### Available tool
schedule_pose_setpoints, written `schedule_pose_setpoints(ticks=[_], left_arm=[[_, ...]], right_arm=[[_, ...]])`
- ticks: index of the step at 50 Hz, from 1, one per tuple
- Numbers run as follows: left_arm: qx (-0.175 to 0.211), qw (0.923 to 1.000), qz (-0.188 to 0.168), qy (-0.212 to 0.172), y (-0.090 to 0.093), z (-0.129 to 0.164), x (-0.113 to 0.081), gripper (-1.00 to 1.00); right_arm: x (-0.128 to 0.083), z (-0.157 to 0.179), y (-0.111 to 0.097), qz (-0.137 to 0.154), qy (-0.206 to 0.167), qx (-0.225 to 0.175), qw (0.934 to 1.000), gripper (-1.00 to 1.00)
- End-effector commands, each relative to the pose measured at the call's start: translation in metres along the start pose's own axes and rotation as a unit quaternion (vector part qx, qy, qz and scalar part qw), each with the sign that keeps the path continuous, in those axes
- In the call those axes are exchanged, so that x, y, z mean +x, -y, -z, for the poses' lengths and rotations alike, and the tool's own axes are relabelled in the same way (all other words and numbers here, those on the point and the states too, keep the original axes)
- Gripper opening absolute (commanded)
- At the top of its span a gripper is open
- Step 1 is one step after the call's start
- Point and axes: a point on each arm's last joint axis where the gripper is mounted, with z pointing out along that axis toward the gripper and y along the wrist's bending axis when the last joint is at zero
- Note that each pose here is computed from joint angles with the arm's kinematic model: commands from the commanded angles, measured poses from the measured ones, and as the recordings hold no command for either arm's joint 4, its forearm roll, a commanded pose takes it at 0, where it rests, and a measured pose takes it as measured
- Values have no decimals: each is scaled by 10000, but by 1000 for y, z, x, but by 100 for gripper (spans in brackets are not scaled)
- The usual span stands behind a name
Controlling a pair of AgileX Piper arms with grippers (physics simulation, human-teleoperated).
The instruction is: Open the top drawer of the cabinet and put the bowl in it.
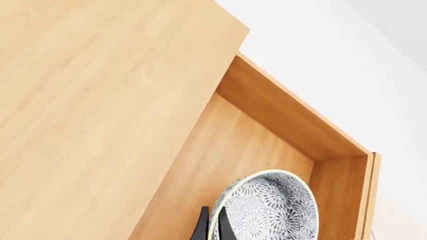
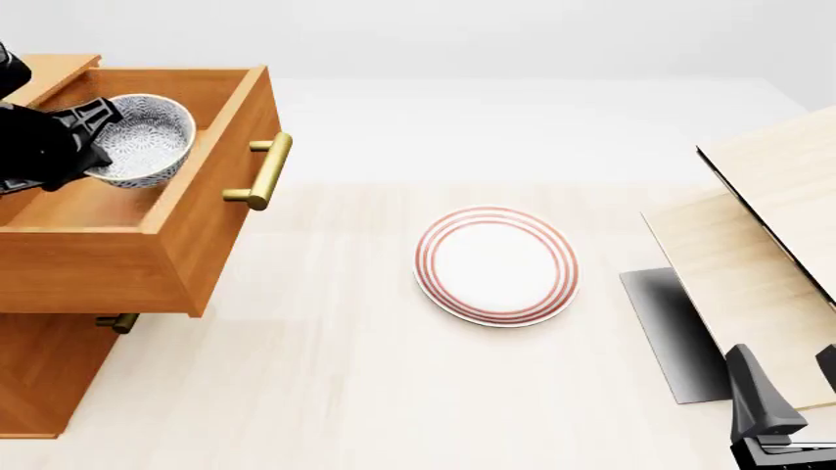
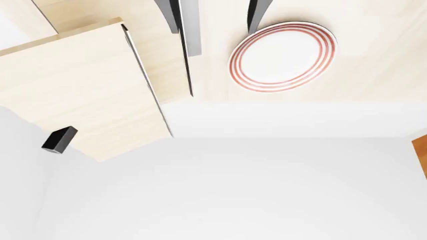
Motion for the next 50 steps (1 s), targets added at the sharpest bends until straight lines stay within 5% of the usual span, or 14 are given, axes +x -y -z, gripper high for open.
schedule_pose_setpoints(ticks=[1,17,18,50], left_arm=[[-33,10000,-2,27,-4,-7,-2,-100],[34,10000,-27,-44,3,-16,1,-100],[40,10000,-30,-31,3,-15,1,100],[40,9998,-169,58,3,22,-5,100]], right_arm=[[0,0,0,4,5,3,10000,100],[0,0,0,4,5,2,10000,100],[0,0,0,3,6,2,10000,100],[0,0,0,4,5,1,10000,100]])
